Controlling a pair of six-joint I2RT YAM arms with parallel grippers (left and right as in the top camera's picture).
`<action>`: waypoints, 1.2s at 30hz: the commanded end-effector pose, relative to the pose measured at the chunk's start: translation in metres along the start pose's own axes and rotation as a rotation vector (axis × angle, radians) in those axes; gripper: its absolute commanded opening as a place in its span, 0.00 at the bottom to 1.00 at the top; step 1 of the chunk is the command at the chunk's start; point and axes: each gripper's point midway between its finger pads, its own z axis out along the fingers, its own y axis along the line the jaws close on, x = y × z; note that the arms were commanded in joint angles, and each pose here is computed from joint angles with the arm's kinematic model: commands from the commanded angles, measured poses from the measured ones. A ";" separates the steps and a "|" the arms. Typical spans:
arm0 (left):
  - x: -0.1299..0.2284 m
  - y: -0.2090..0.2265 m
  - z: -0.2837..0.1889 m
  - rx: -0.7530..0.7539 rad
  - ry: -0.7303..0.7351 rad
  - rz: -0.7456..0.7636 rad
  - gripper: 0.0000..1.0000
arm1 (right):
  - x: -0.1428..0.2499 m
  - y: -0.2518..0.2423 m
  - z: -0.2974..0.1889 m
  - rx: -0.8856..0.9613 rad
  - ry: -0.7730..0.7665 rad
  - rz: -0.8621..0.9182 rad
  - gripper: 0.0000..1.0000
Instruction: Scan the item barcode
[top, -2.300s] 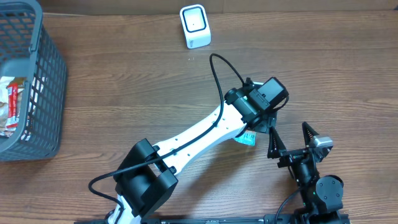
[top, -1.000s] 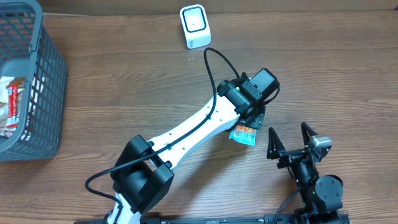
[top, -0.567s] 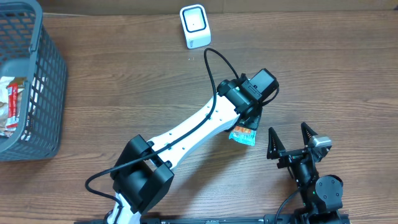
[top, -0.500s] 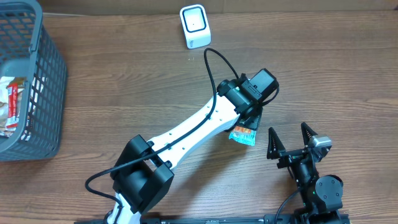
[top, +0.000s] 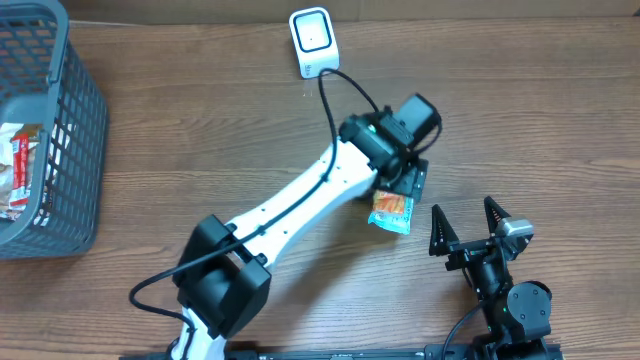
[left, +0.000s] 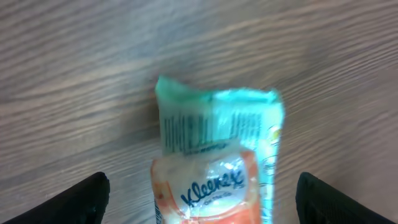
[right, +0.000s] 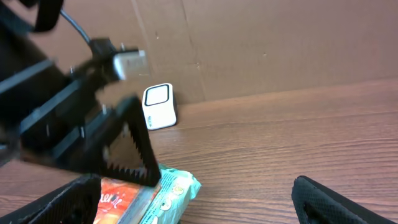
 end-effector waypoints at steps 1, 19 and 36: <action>-0.010 -0.012 -0.027 0.150 0.011 0.016 0.85 | 0.002 -0.003 0.000 0.013 -0.005 -0.003 1.00; 0.018 0.000 -0.029 0.223 0.169 0.064 0.92 | 0.002 -0.003 0.000 0.013 -0.005 -0.003 1.00; 0.033 0.006 0.005 0.173 0.213 0.020 0.76 | 0.002 -0.003 0.000 0.013 -0.005 -0.003 1.00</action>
